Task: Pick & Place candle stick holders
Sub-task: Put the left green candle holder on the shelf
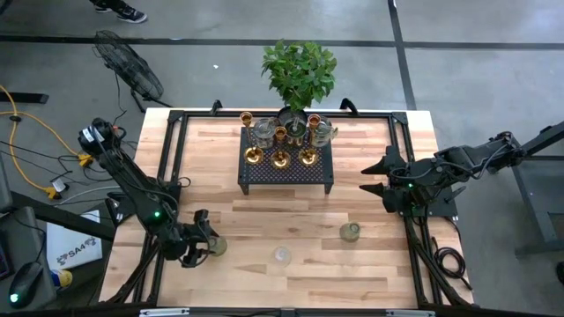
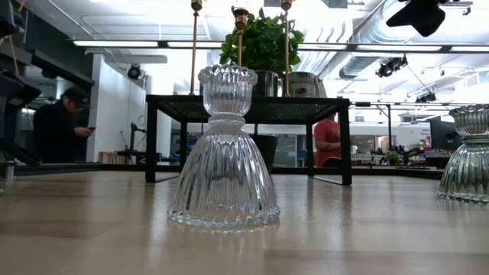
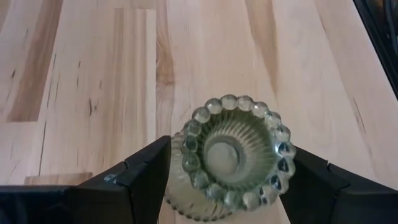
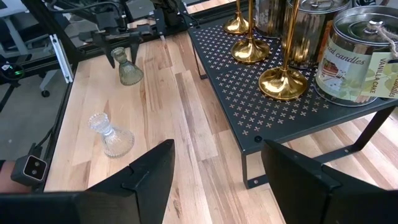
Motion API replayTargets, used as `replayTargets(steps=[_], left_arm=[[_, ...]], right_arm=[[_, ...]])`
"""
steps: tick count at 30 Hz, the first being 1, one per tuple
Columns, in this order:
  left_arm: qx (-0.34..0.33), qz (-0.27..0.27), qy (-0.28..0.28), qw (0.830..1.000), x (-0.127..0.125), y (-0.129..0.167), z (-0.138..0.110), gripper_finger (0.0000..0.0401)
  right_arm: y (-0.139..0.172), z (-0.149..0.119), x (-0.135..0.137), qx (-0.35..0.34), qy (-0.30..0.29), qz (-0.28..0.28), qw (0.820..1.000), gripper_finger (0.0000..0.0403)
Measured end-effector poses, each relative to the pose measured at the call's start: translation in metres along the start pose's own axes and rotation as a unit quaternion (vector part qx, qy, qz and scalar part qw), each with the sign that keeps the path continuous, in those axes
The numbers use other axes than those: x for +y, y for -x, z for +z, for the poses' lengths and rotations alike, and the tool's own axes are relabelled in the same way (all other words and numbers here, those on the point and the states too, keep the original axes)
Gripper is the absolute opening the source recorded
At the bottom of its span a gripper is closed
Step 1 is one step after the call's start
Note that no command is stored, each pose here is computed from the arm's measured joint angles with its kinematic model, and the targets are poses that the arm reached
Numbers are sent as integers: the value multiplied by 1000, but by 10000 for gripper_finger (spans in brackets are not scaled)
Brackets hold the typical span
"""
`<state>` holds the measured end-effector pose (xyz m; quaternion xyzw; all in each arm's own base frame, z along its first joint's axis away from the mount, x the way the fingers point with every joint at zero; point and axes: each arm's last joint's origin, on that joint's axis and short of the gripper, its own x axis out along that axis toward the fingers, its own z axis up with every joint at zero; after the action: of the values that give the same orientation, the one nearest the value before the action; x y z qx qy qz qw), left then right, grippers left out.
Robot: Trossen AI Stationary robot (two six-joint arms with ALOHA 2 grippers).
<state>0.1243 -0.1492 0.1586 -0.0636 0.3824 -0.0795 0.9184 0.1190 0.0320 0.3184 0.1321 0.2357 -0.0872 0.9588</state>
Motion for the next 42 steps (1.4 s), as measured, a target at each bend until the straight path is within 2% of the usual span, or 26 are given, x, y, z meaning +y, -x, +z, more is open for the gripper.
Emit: replayTargets(steps=[5,16,22,31,42], left_arm=[[-8,5,-11,1000,-1,-2,0,242],[-10,7,-9,1000,-1,-2,0,167],[-18,14,-8,1000,-1,-2,1,140],[-32,34,-10,999,1,-2,1,134],[-117,103,30,987,1,1,11,133]], right_arm=[[0,0,0,0,0,0,1000,233],[0,0,0,0,0,0,1000,233],[0,0,0,0,0,0,1000,233],[0,0,0,0,0,0,1000,233],[0,0,0,0,0,0,1000,233]])
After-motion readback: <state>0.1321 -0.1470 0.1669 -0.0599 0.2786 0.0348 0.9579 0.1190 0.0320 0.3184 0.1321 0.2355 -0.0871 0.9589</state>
